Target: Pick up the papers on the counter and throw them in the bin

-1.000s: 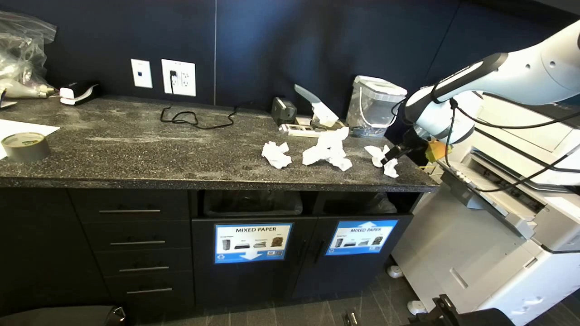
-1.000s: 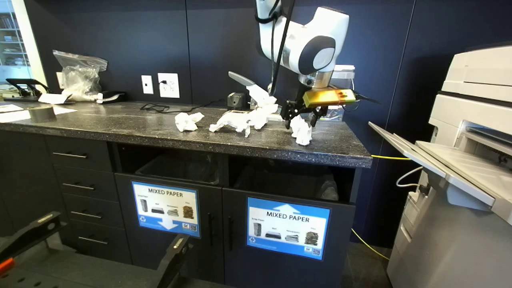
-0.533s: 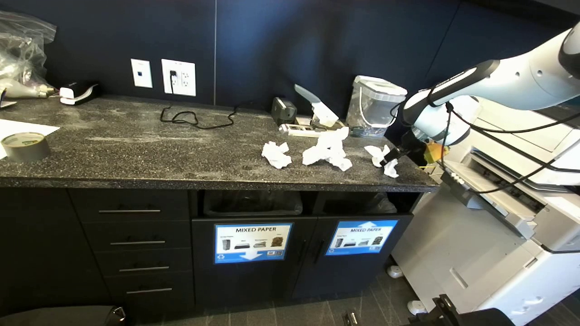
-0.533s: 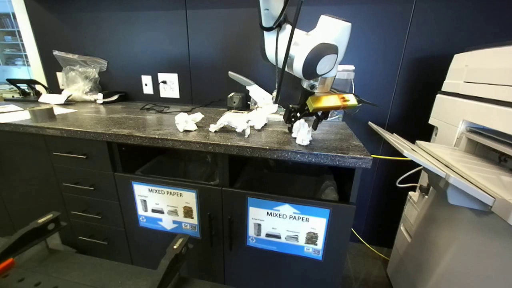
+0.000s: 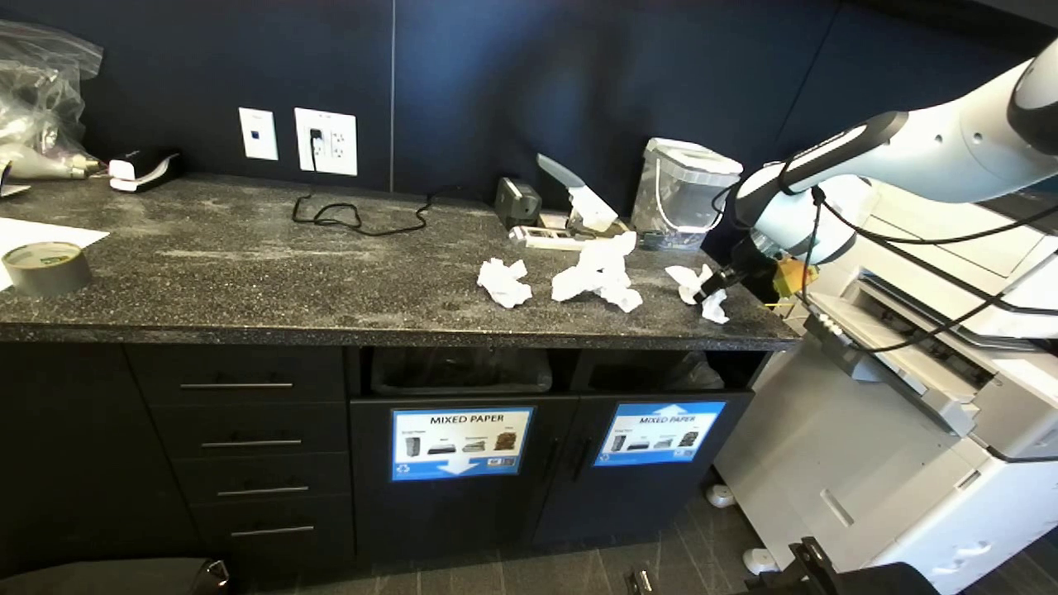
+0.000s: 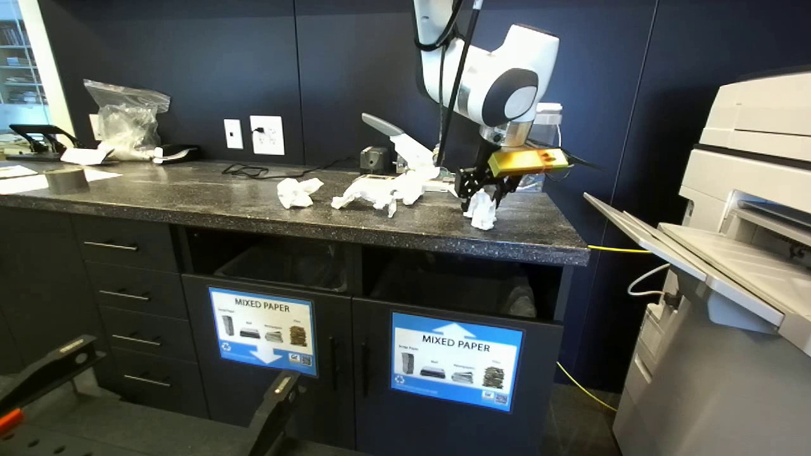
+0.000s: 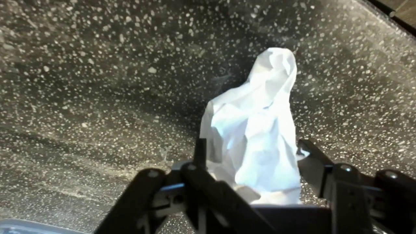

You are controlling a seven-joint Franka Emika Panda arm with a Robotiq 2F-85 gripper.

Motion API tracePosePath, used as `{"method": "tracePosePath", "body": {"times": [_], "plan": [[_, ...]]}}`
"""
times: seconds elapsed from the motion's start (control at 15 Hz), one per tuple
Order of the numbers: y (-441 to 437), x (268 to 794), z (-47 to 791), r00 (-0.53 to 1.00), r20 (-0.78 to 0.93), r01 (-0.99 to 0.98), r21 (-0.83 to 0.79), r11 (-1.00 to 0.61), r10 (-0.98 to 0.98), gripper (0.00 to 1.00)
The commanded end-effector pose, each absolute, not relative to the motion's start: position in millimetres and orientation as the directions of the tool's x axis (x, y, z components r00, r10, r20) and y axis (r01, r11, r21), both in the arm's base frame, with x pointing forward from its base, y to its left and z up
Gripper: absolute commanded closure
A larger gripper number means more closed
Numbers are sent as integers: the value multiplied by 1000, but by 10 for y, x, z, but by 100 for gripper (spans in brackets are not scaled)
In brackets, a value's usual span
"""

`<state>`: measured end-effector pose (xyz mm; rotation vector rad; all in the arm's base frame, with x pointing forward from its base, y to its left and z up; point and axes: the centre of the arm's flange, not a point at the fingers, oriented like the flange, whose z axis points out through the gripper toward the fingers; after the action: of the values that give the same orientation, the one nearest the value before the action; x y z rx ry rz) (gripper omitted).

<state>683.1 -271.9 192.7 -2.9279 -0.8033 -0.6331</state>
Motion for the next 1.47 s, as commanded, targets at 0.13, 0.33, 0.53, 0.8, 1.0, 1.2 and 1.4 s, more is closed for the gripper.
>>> {"method": "tracePosePath", "body": {"times": [0.13, 0.33, 0.53, 0.8, 1.0, 1.2, 1.4], "plan": [[-2760, 6948, 1933, 775, 402, 506, 68, -860, 488, 72], [-2755, 6954, 1936, 775, 401, 507, 66, -859, 488, 84], [-2742, 6956, 1930, 788, 384, 505, 46, -862, 482, 84], [-2638, 6888, 1869, 821, 310, 503, 4, -864, 480, 88], [-2505, 6812, 1879, 844, 246, 492, -1, -870, 477, 85], [-2338, 6748, 1985, 858, 173, 491, 1, -871, 484, 85], [-2129, 6662, 2044, 867, 112, 488, 11, -873, 486, 86]]}}
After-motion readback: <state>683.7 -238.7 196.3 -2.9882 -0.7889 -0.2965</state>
